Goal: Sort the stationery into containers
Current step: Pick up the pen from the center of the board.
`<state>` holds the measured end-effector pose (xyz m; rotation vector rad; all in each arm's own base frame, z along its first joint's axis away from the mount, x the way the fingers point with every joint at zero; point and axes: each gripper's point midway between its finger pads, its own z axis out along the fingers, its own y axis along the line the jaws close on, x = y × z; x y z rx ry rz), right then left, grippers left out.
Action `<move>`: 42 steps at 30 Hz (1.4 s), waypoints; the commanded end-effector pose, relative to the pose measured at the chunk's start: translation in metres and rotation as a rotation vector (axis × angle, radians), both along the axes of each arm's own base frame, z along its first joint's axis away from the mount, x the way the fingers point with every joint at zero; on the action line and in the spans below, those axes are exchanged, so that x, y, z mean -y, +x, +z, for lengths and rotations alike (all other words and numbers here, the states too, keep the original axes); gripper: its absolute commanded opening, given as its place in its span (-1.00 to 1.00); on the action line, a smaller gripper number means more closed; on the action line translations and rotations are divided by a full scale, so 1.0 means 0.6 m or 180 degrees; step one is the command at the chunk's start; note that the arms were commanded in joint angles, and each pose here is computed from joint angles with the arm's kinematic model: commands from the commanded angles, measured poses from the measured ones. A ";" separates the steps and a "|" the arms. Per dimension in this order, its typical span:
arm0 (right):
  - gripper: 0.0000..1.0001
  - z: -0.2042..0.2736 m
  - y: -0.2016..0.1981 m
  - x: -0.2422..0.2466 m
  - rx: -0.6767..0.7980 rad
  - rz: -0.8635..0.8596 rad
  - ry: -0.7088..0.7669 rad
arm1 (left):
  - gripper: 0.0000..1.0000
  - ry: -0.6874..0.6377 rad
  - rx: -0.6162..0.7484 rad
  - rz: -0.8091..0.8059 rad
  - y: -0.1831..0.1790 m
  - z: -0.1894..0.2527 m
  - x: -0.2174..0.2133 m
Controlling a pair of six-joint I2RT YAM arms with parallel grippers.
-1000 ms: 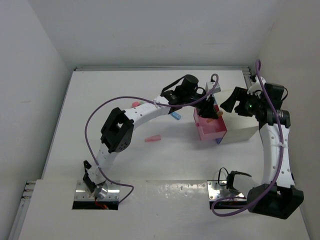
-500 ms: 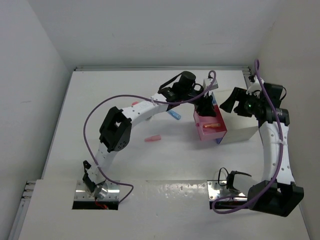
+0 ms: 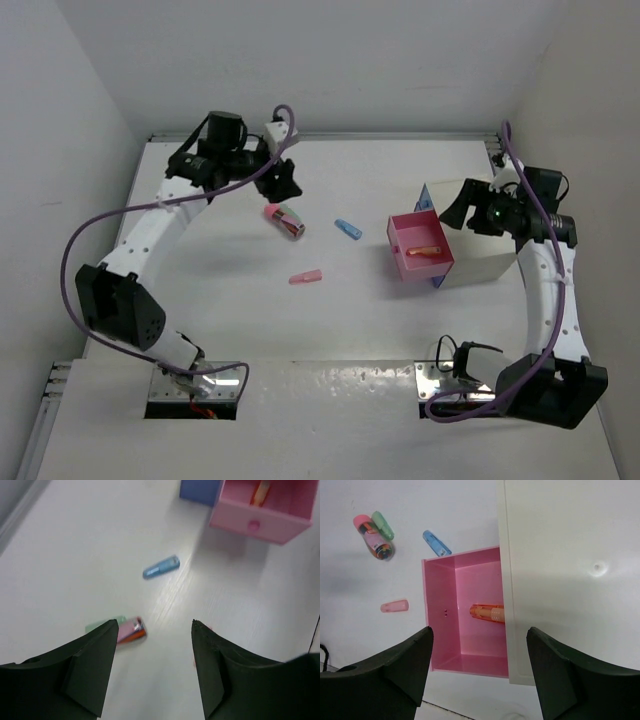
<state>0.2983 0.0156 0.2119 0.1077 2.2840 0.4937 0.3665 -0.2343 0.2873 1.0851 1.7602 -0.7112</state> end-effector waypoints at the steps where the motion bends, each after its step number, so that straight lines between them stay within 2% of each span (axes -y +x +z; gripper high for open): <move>1: 0.49 -0.017 0.000 0.006 -0.0029 0.0018 -0.0061 | 0.33 0.0576 -0.0298 -0.0135 -0.052 -0.093 -0.056; 6: 0.49 -0.023 -0.002 0.006 -0.0096 0.0062 -0.0098 | 0.34 0.0858 -0.0394 -0.0083 -0.065 -0.164 -0.099; 13: 0.49 -0.035 -0.004 0.008 -0.0168 0.0061 -0.0103 | 0.39 0.1210 -0.0519 0.0070 -0.040 -0.239 -0.106; 20: 0.49 -0.040 -0.002 0.009 -0.0232 0.0058 -0.0097 | 0.44 0.1426 -0.0624 -0.0124 -0.026 -0.294 -0.067; 28: 0.49 -0.045 -0.001 0.011 -0.0287 0.0059 -0.0110 | 0.47 0.1727 -0.0557 -0.0318 -0.024 -0.347 -0.031; 42: 0.49 -0.053 -0.004 0.014 -0.0324 0.0095 -0.0156 | 0.48 0.1822 -0.0629 -0.0540 -0.027 -0.395 0.005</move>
